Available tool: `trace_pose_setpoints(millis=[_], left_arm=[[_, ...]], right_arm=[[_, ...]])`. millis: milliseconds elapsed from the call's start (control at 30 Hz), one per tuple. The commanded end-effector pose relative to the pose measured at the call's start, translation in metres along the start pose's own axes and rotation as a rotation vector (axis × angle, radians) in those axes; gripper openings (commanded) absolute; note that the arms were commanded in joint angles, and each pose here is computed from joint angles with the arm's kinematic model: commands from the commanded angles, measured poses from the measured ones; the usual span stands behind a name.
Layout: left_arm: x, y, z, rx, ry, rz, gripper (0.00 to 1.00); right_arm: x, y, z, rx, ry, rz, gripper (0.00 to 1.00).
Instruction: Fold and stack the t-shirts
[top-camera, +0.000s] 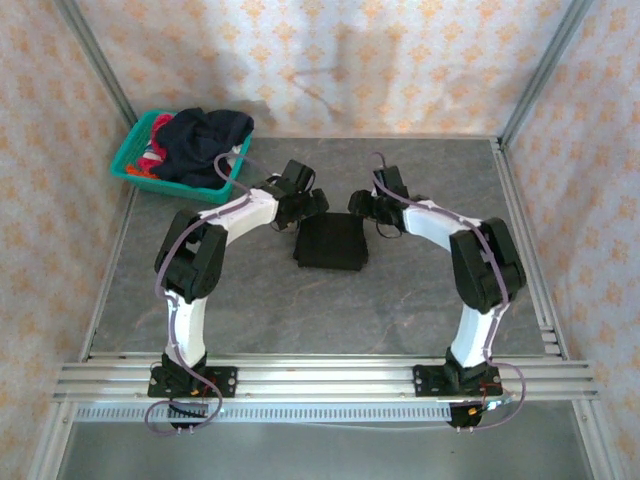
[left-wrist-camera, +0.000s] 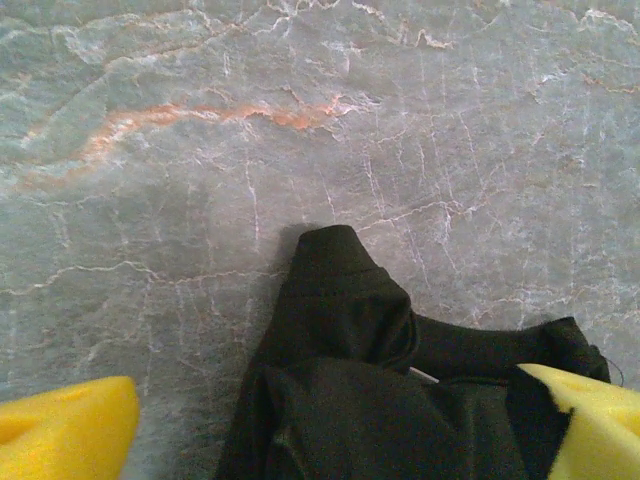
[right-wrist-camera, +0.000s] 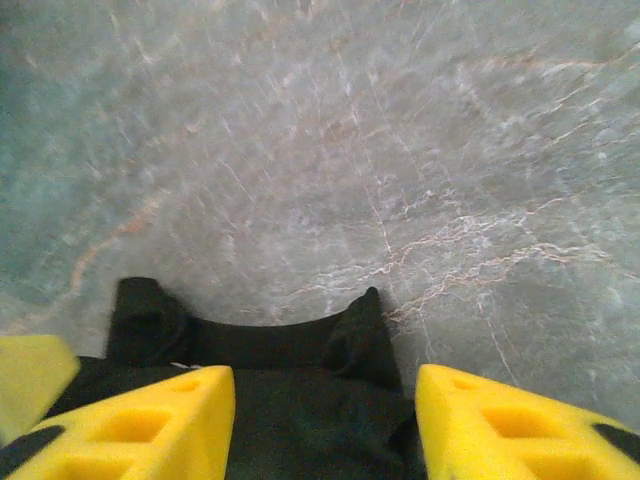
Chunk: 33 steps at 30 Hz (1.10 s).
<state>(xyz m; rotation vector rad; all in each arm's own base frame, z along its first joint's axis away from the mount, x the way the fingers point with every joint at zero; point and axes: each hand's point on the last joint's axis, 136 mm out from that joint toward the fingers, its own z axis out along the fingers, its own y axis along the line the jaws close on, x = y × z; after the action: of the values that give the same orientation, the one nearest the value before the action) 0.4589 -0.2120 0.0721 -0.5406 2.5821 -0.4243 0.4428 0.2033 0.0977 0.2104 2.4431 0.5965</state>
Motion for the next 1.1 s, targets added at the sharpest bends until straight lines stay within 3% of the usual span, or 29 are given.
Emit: trace_pose_setpoints(millis=[0,167,267,333,400,500,833,967,1067], left_arm=[[-0.017,0.003,-0.039,-0.022,-0.084,0.014,1.0],[-0.012,-0.014,-0.069,-0.001,-0.127,0.086,0.96],[0.007,-0.031,-0.066,0.065,-0.071,0.079,0.79],[0.02,-0.037,-0.06,0.097,-0.045,0.063,0.6],[0.027,-0.034,-0.049,0.096,-0.03,0.045,0.42],[0.034,-0.025,-0.034,0.065,-0.01,0.038,0.26],[0.057,0.008,0.01,-0.02,0.03,0.001,0.25],[0.051,0.003,-0.006,0.0,-0.011,0.02,0.32],[0.032,-0.004,-0.041,0.03,-0.091,0.028,0.35]], right_arm=[[-0.019,0.013,-0.035,-0.024,-0.106,-0.023,0.57],[-0.001,0.037,-0.039,-0.069,-0.084,-0.047,0.58],[0.005,0.048,-0.036,-0.102,-0.079,-0.033,0.57],[0.007,0.051,-0.032,-0.12,-0.07,-0.012,0.55],[0.01,0.052,-0.028,-0.128,-0.064,0.004,0.54],[0.016,0.052,-0.022,-0.132,-0.047,0.024,0.53],[0.023,0.053,-0.028,-0.141,-0.034,0.026,0.53],[0.027,0.05,-0.037,-0.109,-0.044,0.003,0.53],[0.035,0.047,-0.043,-0.054,-0.061,-0.032,0.53]])
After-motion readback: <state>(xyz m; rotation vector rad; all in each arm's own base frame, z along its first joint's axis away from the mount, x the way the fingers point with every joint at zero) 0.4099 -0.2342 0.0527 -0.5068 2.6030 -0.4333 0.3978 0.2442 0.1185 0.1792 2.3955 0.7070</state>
